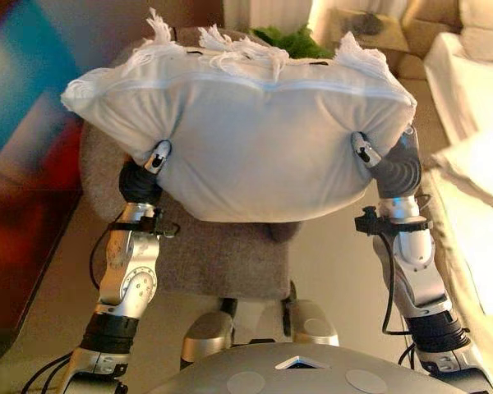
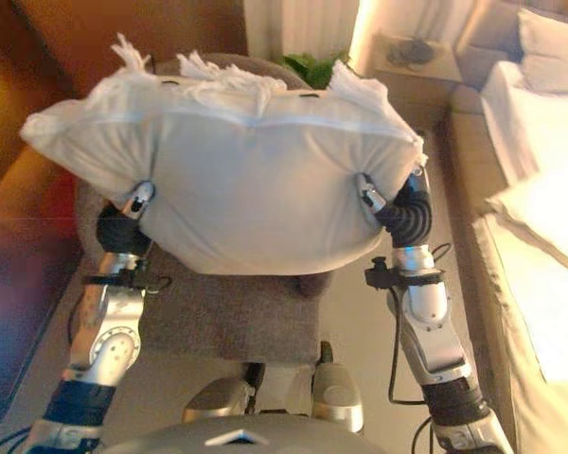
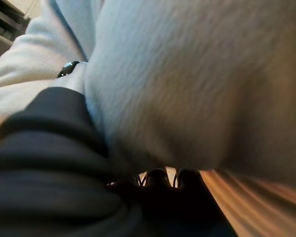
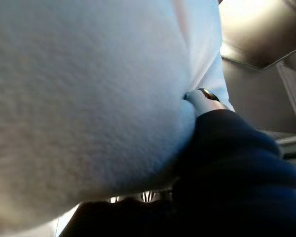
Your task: Pick up the cushion and take it to the sofa
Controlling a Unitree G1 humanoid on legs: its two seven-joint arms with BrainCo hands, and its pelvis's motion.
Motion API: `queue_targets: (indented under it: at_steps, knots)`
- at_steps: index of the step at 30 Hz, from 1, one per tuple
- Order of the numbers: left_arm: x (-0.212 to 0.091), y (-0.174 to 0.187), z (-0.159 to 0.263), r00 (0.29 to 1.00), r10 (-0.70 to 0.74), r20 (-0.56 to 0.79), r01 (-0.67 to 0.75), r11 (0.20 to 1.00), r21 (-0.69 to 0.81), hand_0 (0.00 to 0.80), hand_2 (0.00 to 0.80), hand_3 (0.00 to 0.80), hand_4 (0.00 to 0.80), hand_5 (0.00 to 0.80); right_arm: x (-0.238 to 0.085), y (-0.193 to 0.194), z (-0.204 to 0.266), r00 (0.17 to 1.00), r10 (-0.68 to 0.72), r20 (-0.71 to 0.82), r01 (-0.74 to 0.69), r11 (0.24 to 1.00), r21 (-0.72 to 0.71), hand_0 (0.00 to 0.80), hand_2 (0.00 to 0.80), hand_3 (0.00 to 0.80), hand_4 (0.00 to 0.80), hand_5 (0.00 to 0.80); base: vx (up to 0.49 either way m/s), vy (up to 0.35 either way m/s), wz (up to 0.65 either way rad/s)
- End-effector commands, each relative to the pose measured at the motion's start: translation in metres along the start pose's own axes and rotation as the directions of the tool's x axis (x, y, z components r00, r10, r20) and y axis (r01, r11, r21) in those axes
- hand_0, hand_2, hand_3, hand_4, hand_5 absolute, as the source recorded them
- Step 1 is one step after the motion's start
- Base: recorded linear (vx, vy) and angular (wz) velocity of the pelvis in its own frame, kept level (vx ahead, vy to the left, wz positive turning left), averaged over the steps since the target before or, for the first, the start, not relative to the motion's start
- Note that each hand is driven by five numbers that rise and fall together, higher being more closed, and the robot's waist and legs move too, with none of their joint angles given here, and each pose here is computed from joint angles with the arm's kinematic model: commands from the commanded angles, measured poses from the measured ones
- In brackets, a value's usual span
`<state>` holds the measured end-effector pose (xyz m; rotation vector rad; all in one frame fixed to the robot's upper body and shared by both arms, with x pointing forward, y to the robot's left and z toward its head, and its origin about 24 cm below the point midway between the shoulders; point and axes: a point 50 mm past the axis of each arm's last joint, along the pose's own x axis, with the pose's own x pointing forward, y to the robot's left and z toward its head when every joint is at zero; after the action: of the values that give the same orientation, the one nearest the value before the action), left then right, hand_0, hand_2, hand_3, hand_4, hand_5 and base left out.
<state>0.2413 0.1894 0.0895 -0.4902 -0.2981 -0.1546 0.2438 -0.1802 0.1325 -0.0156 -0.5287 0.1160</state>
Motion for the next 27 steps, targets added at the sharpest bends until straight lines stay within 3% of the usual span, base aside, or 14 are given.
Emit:
queue_targets:
  at_steps: [1, 8, 19, 27]
  knots:
    - [0.017, -0.041, 0.025, 0.967, -0.194, 0.164, 0.205, 0.978, -0.048, 0.800, 0.800, 0.800, 0.800, 0.800, 0.022, 0.013, 0.029, 0.983, 0.095, 0.158, -0.099, 0.995, 0.017, 0.800, 0.800, 0.800, 0.800, 0.800, 0.201, -0.086, 0.53]
    - [0.014, -0.021, -0.001, 0.998, 0.014, 0.055, -0.011, 0.999, -0.041, 0.800, 0.800, 0.800, 0.800, 0.800, 0.019, 0.021, -0.001, 0.989, 0.150, -0.019, -0.148, 0.985, 0.085, 0.800, 0.800, 0.800, 0.800, 0.800, 0.204, 0.048, 0.28]
    - [0.031, -0.021, -0.025, 0.995, 0.093, -0.029, -0.089, 0.990, 0.108, 0.800, 0.800, 0.800, 0.800, 0.800, 0.037, 0.039, -0.035, 0.979, 0.132, -0.154, -0.113, 0.986, 0.121, 0.800, 0.800, 0.800, 0.800, 0.800, 0.122, 0.088, 0.18]
    - [0.075, -0.031, -0.044, 0.987, 0.149, -0.062, -0.135, 0.973, 0.186, 0.800, 0.800, 0.800, 0.800, 0.800, 0.070, 0.061, -0.061, 0.960, 0.079, -0.267, -0.029, 0.982, 0.188, 0.800, 0.800, 0.800, 0.800, 0.800, -0.031, 0.065, 0.06]
